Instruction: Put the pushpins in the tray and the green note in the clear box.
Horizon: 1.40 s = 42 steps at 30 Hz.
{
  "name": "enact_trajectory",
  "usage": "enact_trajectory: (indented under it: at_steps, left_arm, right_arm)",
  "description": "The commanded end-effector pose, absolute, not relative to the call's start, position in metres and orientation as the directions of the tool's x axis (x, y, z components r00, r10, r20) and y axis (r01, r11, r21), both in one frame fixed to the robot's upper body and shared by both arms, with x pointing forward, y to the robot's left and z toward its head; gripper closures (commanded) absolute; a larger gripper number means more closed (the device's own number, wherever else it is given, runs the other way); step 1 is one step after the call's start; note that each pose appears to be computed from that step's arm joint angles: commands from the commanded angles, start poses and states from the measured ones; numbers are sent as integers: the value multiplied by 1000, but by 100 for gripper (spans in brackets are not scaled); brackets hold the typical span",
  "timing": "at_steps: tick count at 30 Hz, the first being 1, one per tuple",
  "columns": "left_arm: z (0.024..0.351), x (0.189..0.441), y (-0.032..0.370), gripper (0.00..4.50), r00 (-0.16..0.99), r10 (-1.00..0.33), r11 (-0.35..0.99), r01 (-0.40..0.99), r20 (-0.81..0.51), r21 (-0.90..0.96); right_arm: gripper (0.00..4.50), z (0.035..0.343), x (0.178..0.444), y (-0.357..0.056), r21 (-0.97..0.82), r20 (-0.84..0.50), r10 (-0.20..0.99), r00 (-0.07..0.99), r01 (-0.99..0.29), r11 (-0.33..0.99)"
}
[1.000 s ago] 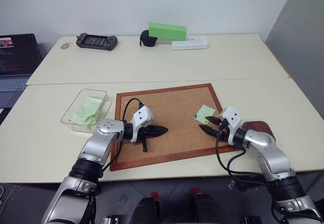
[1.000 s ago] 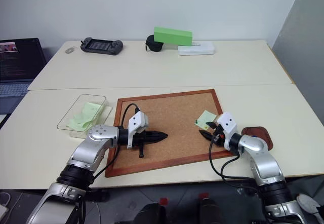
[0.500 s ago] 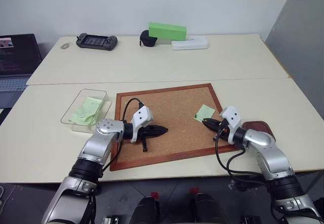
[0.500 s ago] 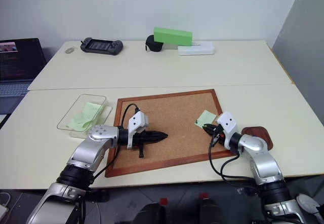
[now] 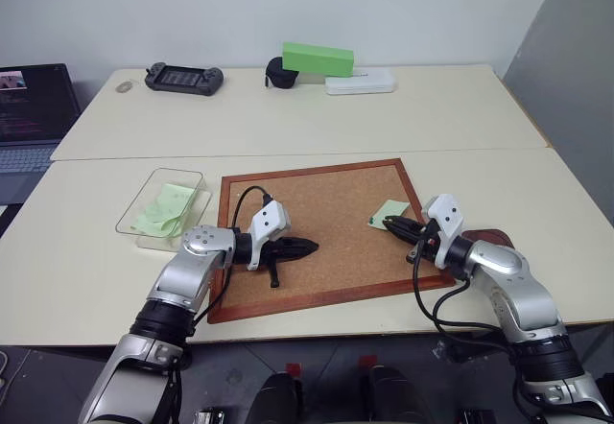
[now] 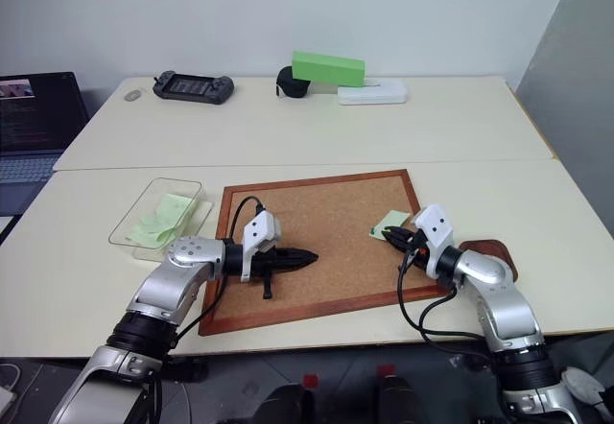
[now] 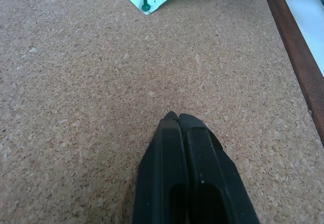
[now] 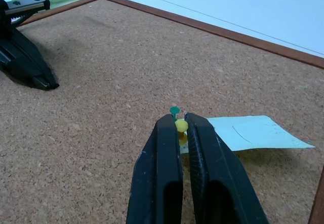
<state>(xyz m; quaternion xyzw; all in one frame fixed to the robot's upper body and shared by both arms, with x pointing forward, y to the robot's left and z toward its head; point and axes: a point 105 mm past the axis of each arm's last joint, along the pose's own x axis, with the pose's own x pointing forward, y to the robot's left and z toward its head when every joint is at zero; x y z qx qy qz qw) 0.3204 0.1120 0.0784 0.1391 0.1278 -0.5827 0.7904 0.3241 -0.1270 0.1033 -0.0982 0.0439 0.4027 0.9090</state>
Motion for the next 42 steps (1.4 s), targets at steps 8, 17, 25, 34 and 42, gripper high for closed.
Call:
enact_trajectory:
  at_steps: [8,17,25,34,42]
  left_arm:
    - [67,316,113,450,269,-875,276,960,-402,40]
    - [67,317,112,450,265,-877,272,961,-400,42]
    - [66,315,112,450,264,-877,271,962,-401,40]
    - [65,314,114,450,253,-878,261,965,-406,36]
    - [64,316,111,450,231,-881,238,971,-412,36]
  right_arm:
    - [449,118,327,-137,-194,-124,697,707,-706,681]
    - [449,115,328,-137,-238,-159,675,720,-692,682]
    - [449,139,313,-166,-260,-89,611,787,-610,748]
    - [449,139,294,-252,-258,-115,236,965,-259,931]
    - [449,107,280,-268,-170,-209,154,966,-191,967]
